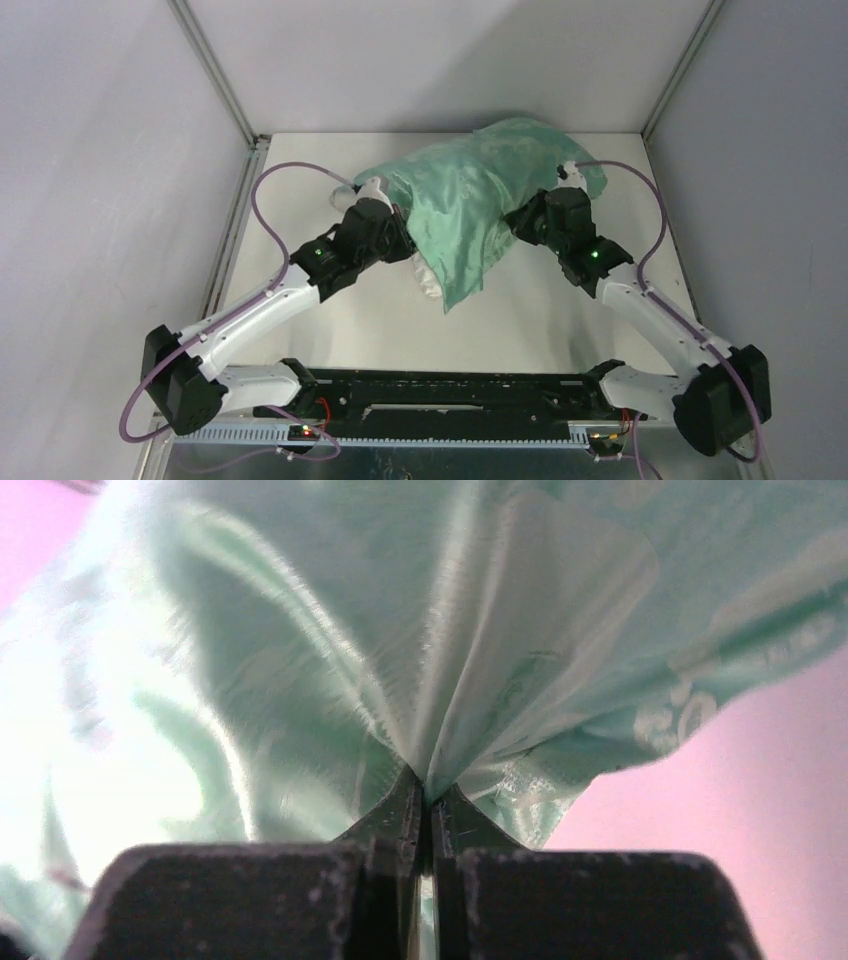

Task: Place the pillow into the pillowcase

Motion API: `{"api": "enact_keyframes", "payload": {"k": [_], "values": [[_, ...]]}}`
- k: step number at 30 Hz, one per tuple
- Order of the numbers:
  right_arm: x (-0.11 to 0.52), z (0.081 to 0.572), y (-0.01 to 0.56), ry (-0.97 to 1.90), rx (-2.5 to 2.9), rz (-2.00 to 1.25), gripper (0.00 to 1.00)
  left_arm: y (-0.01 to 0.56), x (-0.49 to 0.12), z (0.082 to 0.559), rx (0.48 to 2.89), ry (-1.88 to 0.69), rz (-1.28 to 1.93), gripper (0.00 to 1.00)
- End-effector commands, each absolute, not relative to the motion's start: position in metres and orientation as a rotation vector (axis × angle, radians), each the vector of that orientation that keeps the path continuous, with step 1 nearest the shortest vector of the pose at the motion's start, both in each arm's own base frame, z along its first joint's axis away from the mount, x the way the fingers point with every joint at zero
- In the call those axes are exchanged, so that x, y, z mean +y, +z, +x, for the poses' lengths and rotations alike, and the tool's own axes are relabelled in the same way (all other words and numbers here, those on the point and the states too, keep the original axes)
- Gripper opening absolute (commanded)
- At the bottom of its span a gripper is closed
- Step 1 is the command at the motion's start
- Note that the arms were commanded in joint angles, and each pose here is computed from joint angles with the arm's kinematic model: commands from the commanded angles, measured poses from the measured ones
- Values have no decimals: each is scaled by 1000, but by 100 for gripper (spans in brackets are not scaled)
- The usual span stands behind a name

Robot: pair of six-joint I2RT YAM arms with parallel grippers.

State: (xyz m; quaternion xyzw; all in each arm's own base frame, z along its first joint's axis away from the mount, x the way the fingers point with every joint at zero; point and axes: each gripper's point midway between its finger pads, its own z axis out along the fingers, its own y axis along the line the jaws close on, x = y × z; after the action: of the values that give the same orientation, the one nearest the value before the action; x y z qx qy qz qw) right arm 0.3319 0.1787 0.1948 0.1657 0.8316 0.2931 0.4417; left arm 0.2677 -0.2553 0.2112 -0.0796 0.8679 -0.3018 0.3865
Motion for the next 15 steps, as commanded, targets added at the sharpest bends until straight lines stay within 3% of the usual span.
{"api": "enact_keyframes", "payload": {"k": [1,5,9,11,15], "values": [[215,291,330,773,1884,145,0,283,-281,282,2041,-913,-104,0],[239,267,406,731,1832,-19,0,298,-294,267,2055,-997,-48,0],[264,288,401,651,1919,-110,0,310,-306,232,2109,-1128,7,3],[272,310,377,637,2005,-121,0,315,-309,216,2117,-1218,24,14],[278,356,298,597,2205,-89,0,324,-311,190,2098,-1385,47,47]]}}
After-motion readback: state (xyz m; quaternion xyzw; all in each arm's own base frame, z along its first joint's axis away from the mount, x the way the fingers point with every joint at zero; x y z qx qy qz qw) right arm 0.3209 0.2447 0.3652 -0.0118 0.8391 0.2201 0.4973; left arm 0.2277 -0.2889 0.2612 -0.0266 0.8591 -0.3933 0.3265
